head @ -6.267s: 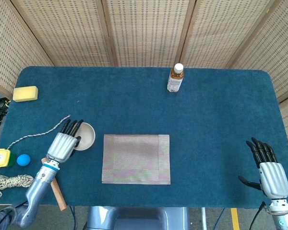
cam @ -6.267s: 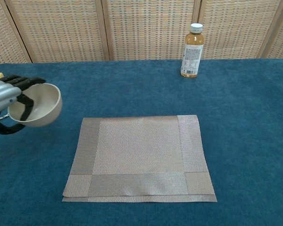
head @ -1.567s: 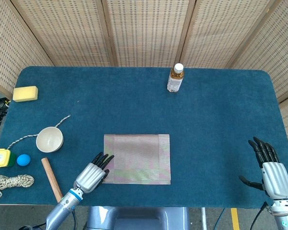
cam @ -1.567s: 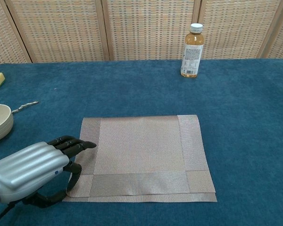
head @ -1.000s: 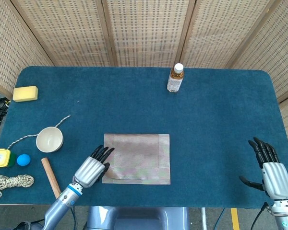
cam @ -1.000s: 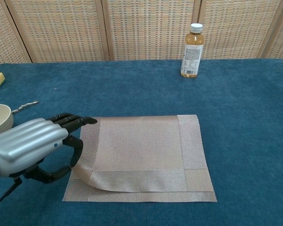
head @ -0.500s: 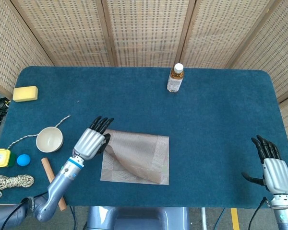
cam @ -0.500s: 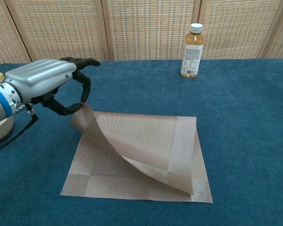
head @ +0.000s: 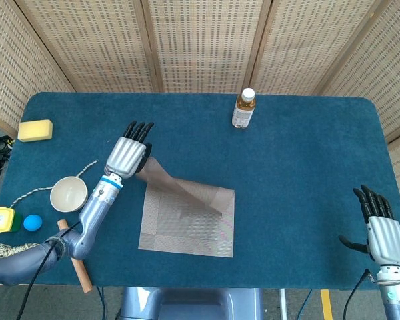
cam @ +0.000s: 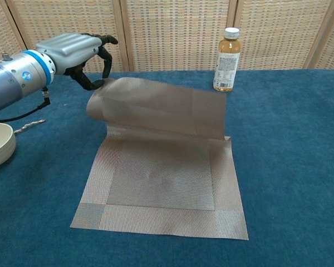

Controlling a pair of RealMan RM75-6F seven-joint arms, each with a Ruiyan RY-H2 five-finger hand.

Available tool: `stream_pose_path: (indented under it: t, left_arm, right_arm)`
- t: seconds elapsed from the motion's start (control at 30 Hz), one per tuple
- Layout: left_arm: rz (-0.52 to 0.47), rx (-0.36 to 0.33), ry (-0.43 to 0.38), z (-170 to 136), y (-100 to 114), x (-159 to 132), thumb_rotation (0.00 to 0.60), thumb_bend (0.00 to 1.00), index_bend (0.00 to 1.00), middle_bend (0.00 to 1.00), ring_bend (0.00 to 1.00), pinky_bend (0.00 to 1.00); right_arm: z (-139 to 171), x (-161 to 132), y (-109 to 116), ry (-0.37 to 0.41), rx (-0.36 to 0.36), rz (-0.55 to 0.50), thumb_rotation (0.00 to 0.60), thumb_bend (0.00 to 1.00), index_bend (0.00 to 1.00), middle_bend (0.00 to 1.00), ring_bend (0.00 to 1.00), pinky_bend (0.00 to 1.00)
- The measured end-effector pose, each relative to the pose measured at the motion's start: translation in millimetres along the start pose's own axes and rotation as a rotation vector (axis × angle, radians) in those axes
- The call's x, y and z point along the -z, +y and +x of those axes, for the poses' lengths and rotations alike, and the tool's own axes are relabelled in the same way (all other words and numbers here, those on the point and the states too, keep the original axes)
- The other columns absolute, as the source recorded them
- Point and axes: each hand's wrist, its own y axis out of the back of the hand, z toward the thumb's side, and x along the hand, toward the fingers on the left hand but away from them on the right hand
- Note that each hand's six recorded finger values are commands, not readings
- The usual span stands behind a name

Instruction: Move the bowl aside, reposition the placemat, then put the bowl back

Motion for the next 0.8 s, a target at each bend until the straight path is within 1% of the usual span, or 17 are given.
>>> stream_pose_path:
  t: [0.23,0.33,0.37,0.43,0.5,0.57,0.63,0.8]
  left_arm:
    - [0.026,0.004,0.087,29.9,1.6,22.2,0.6,0.5,0.58,0.0,0.0,0.0]
    - [0.037,0.01,0.127,38.2,-1.5,31.6,0.6,0.48,0.54,0.0,0.0,0.0]
    - [0.041,0.012,0.138,40.2,-2.7,34.1,0.6,0.47,0.49,0.0,0.0,0.0]
    - [0.049,0.016,0.159,44.0,-5.5,38.3,0.6,0.39,0.35,0.0,0.0,0.0]
    - [0.057,0.018,0.168,45.7,-7.5,40.7,0.6,0.27,0.19,0.0,0.0,0.0]
    - [0.055,0.016,0.173,45.5,-8.5,42.6,0.6,0.21,0.13,0.0,0.0,0.0]
    - [0.044,0.012,0.175,44.0,-8.1,44.9,0.6,0.19,0.1,0.0,0.0,0.0]
    - [0.01,-0.004,0.18,36.3,-4.7,52.1,0.6,0.19,0.1,0.0,0.0,0.0]
  right_arm:
    - [-4.0,2.7,-4.9,-0.013,-0.009,0.013,0.6,0.16,0.0,0.0,0.0,0.0]
    - [-4.8,4.1,-5.9,-0.02,-0.009,0.016,0.6,0.16,0.0,0.0,0.0,0.0]
    - [-5.1,4.1,-6.2,-0.02,-0.009,0.017,0.6,0.16,0.0,0.0,0.0,0.0]
    - [-5.1,3.6,-6.6,-0.019,-0.01,0.019,0.6,0.16,0.0,0.0,0.0,0.0]
    - [-5.2,3.6,-7.2,-0.019,-0.011,0.02,0.6,0.16,0.0,0.0,0.0,0.0]
    - [-5.2,3.7,-7.9,-0.021,-0.013,0.02,0.6,0.16,0.0,0.0,0.0,0.0]
    - [-5.2,3.7,-8.2,-0.021,-0.014,0.019,0.6,0.16,0.0,0.0,0.0,0.0]
    - [-4.3,2.8,-10.5,-0.018,-0.023,0.022,0.6,0.16,0.0,0.0,0.0,0.0]
